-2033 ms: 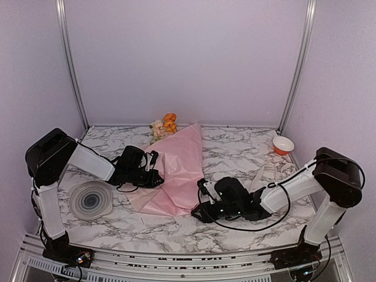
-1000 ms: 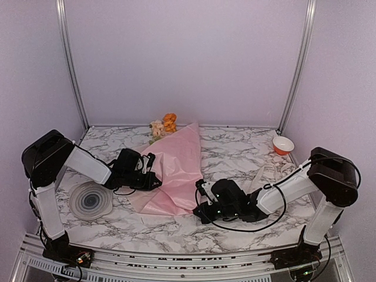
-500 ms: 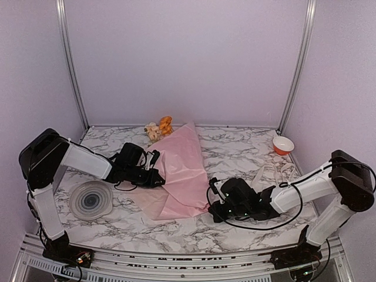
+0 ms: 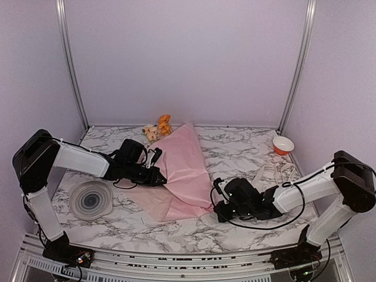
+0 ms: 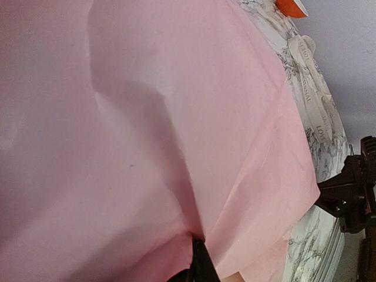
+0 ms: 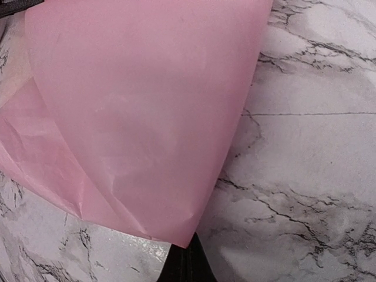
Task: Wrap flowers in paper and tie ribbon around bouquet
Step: Adjust the 2/3-folded wrapping paper at the center of the board.
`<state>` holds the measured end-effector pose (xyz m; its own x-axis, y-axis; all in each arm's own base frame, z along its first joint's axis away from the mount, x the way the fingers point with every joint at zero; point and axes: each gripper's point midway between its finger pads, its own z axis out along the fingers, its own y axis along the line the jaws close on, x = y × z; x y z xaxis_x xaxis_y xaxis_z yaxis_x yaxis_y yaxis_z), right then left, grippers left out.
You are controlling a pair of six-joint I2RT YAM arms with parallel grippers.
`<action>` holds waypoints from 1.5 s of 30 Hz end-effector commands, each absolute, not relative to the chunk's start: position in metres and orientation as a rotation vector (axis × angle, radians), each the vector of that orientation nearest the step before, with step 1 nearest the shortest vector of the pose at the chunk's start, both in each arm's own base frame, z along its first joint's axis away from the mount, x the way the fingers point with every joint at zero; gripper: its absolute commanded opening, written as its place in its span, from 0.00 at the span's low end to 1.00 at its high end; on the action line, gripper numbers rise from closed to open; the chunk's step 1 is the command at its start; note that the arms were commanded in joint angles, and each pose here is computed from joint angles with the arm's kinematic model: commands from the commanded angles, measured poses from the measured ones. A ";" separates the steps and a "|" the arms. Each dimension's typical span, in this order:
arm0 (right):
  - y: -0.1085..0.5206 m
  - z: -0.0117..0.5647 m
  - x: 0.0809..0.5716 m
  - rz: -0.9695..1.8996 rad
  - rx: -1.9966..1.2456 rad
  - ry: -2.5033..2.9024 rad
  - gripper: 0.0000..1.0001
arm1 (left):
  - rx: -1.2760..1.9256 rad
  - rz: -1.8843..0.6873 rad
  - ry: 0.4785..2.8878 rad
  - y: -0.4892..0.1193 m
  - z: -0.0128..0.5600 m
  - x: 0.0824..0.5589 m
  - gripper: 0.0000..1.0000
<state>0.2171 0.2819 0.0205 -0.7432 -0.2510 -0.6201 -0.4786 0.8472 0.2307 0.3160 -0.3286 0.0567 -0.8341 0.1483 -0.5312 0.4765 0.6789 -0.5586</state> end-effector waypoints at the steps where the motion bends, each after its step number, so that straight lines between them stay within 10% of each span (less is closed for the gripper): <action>1: 0.258 0.006 0.218 0.377 -0.529 2.487 0.00 | 0.541 -1.013 2.377 -0.335 0.099 0.310 0.00; 22: 0.264 0.010 0.215 0.398 -0.585 2.493 0.00 | 0.645 -1.097 2.269 -0.351 0.165 0.262 0.00; 45: 0.271 0.013 0.199 0.460 -0.741 2.501 0.00 | 0.532 -0.589 2.676 -0.290 0.000 0.288 0.00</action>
<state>0.2134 0.2839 0.0204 -0.7116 -0.3411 -0.6143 -0.5566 0.8072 0.1965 0.2869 -0.3063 0.0170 -0.8586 0.2534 -0.4457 0.4444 0.8013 -0.4006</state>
